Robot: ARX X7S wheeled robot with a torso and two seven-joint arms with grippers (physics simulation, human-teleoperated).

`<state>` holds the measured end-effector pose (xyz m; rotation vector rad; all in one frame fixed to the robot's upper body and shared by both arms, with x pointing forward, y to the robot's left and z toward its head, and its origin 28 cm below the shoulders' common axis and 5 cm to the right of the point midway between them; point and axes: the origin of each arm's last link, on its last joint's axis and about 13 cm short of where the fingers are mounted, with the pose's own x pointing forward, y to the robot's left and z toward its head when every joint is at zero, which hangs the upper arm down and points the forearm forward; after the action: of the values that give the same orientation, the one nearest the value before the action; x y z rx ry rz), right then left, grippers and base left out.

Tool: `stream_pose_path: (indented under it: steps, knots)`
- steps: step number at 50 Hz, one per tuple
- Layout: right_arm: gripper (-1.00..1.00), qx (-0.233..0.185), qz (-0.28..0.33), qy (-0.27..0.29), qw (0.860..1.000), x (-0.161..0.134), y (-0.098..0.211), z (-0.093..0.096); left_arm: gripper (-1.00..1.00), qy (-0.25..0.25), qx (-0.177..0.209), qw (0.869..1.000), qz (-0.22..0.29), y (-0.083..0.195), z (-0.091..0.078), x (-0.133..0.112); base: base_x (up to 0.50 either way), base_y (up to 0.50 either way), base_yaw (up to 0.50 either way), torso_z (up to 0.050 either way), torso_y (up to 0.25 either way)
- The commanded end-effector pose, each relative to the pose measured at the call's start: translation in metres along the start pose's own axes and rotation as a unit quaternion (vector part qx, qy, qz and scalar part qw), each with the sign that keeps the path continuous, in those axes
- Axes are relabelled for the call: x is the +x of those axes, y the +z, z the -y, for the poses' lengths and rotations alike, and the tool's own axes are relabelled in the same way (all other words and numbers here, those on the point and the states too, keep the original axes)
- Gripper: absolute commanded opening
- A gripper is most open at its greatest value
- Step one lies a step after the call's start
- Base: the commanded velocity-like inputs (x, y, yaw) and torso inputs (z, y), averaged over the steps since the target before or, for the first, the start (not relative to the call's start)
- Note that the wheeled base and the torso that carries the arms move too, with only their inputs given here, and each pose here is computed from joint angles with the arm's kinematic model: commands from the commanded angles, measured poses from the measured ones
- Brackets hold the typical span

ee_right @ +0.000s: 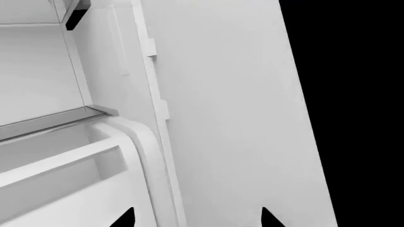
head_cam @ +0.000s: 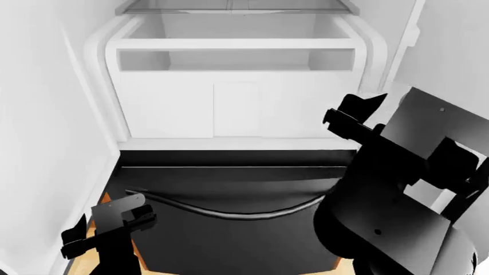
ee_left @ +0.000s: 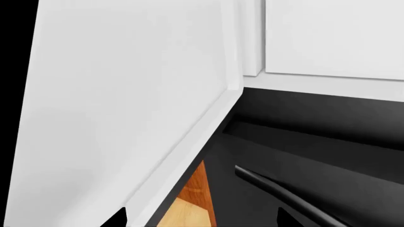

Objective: Open the fridge doors

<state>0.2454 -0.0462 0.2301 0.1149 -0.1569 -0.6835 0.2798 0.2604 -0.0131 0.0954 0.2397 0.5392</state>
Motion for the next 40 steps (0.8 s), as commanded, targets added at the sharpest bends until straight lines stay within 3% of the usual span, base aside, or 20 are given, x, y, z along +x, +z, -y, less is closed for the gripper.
stream_pose_path:
  steps: [1,40]
  knots:
    - [1.00,-0.009,0.020,-0.053,0.998,0.009,0.003,0.021,1.00,0.000,0.001,1.000,0.000,-0.001,0.000,0.000,0.00,0.00,0.00,0.000,0.000]
    - [1.00,-0.024,0.027,-0.158,0.987,0.028,0.004,0.084,1.00,0.001,0.003,1.000,0.001,-0.001,0.001,0.000,0.00,0.00,0.00,0.000,0.000]
